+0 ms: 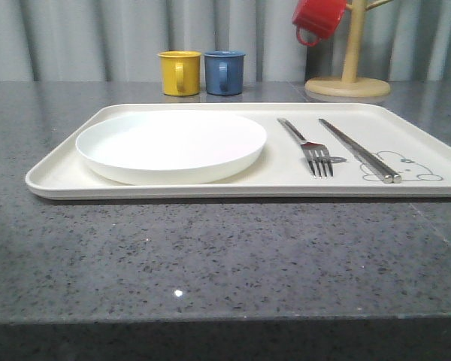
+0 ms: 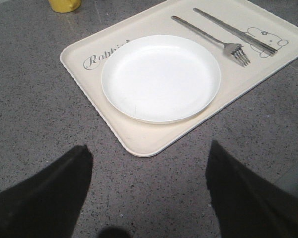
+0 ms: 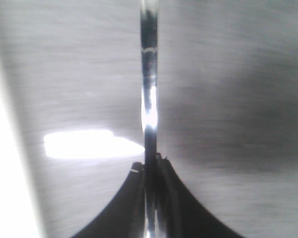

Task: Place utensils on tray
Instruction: 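Grasp the steel spoon with the right gripper, then lay the spoon on the tray beside the chopsticks and release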

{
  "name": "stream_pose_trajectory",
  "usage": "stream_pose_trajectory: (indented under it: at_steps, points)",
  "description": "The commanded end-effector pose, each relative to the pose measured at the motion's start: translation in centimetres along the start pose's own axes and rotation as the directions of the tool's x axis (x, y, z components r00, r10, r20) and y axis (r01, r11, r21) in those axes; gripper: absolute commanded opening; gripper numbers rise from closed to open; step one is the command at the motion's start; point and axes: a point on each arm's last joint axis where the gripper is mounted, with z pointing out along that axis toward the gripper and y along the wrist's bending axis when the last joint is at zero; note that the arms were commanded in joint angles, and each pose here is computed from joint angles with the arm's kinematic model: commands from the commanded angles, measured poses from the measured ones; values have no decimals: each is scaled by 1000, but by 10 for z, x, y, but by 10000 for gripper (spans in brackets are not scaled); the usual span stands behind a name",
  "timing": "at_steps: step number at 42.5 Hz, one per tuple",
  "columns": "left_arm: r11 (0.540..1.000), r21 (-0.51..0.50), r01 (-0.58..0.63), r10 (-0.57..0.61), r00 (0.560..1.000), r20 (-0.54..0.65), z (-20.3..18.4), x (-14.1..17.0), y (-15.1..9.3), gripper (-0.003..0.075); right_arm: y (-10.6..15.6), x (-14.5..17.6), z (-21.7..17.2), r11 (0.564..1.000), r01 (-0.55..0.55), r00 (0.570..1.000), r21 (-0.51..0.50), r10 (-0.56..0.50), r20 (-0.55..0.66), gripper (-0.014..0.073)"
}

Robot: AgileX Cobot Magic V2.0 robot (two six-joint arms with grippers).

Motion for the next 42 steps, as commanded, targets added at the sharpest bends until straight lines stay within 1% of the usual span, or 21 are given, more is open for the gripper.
stream_pose_trajectory:
  at_steps: [1, 3, 8, 12, 16, 19, 23, 29, 31, 34, 35, 36, 41, 42]
  points:
    - [1000, 8, 9, -10, 995, 99, -6, -13, 0, 482, 41, 3, -33, 991, 81, 994, -104, -73, 86, -66]
    - [1000, 8, 9, -10, 995, 99, -6, -13, 0, 482, 60, 6, -31, 982, 113, 992, -150, -103, 71, -66]
    - [1000, 8, 9, -10, 995, 99, -6, -13, 0, 482, 86, 9, -23, 967, 147, 989, -208, -138, 57, -66]
    - [1000, 8, 9, -10, 995, 99, -6, -13, 0, 482, 97, 7, -16, 969, 114, 993, -220, -103, 60, -66]
    - [1000, 8, 9, -10, 995, 99, -6, -13, 0, 482, 97, 4, -10, 973, 68, 997, -220, -56, 57, -66]
    - [1000, 8, 9, -10, 995, 99, -6, -13, 0, 482, 96, 3, -2, 975, 49, 998, -215, -42, 37, -66]
    - [1000, 8, 9, -10, 995, 99, -6, -13, 0, 482, 95, 2, 9, 977, 36, 999, -210, -38, -5, -66]
    - [1000, 8, 9, -10, 995, 99, -6, -13, 0, 482, 91, 1, 18, 984, 43, 998, -175, -49, -29, -57]
    - [1000, 8, 9, -10, 995, 99, -6, -13, 0, 482, 90, 2, 19, 985, 48, 998, -165, -55, -35, -35]
    - [1000, 8, 9, -10, 995, 99, -6, -13, 0, 482, 90, 2, 19, 986, 50, 998, -161, -58, -41, 36]
    - [1000, 8, 9, -10, 995, 99, -6, -13, 0, 482, 90, 2, 19, 986, 50, 997, -161, -58, -42, 74]
    - [1000, 8, 9, -10, 995, 99, -6, -13, 0, 482, 90, 2, 19, 986, 50, 997, -161, -58, -42, 94]
    - [1000, 8, 9, -10, 995, 99, -6, -13, 0, 482, 90, 2, 19, 986, 50, 998, -161, -57, -35, 269]
    - [1000, 8, 9, -10, 995, 99, -6, -13, 0, 482, 90, 1, 19, 986, 50, 998, -161, -56, -31, 285]
